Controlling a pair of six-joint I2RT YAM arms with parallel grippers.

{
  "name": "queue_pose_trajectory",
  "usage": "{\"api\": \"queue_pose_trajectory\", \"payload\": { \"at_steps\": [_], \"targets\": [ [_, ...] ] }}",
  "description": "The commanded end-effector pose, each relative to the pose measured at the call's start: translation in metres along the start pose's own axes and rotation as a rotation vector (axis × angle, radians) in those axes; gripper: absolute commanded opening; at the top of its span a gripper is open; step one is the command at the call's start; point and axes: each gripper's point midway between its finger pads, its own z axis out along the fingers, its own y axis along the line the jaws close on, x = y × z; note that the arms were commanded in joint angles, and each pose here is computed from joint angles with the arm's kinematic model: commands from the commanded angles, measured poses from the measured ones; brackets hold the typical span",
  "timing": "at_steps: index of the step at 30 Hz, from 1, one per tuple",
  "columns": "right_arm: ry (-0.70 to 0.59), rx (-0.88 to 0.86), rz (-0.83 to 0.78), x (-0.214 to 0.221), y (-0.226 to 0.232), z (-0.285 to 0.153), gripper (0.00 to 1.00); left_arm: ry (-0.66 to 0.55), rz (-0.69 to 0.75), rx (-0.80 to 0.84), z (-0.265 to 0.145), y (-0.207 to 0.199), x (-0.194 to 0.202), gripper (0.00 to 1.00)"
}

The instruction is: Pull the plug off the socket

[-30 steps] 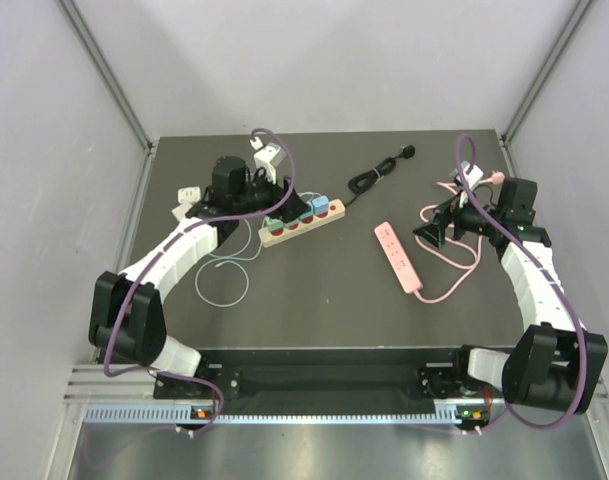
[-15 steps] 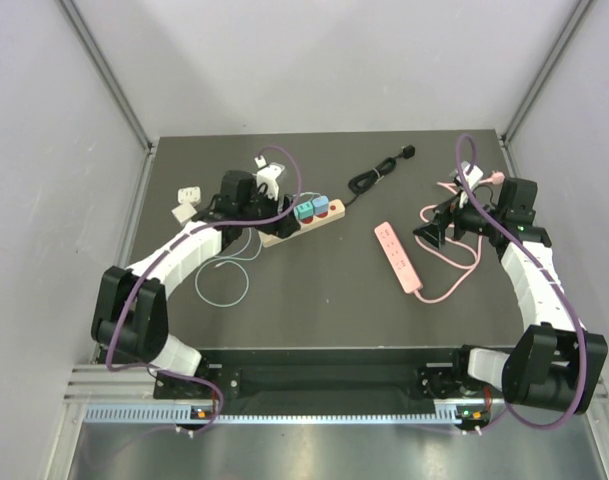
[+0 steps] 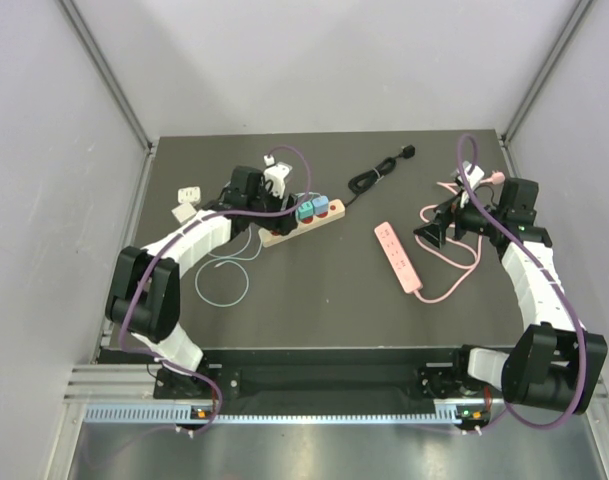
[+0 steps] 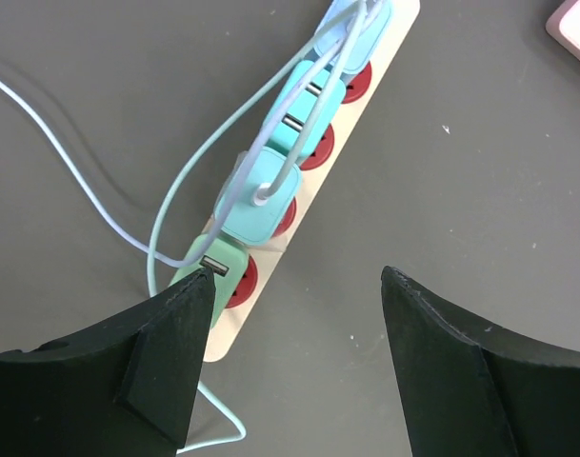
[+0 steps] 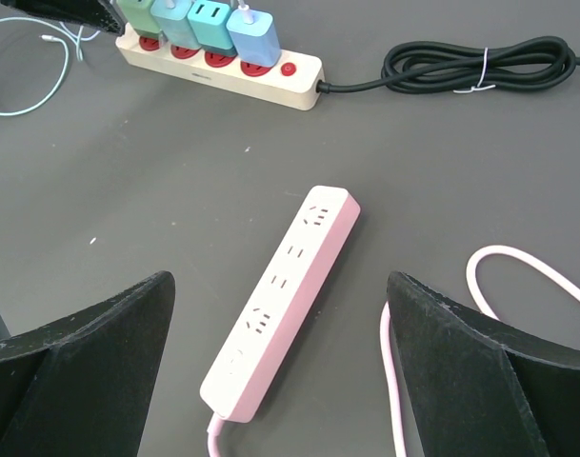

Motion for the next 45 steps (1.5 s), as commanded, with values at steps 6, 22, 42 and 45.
{"api": "queue_pose_trajectory", "payload": {
  "at_steps": [6,22,42,45],
  "targets": [
    [-0.028,-0.016,-0.034,-0.004,0.001,-0.003,0.93,-0.012,0.015,-0.058,-0.007,0.011,-0.013,0.75],
    [-0.031,-0.015,-0.03,-0.005,0.0,-0.004,0.92,0.023,-0.142,-0.077,-0.034,-0.002,0.016,0.74],
    [-0.035,-0.018,-0.024,-0.005,0.0,-0.005,0.93,0.154,-0.25,-0.175,0.0,0.019,0.055,0.8],
    [-0.035,-0.018,-0.027,-0.006,0.0,-0.005,0.93,0.146,-0.236,-0.217,0.007,0.029,0.049,0.81]
  ]
}}
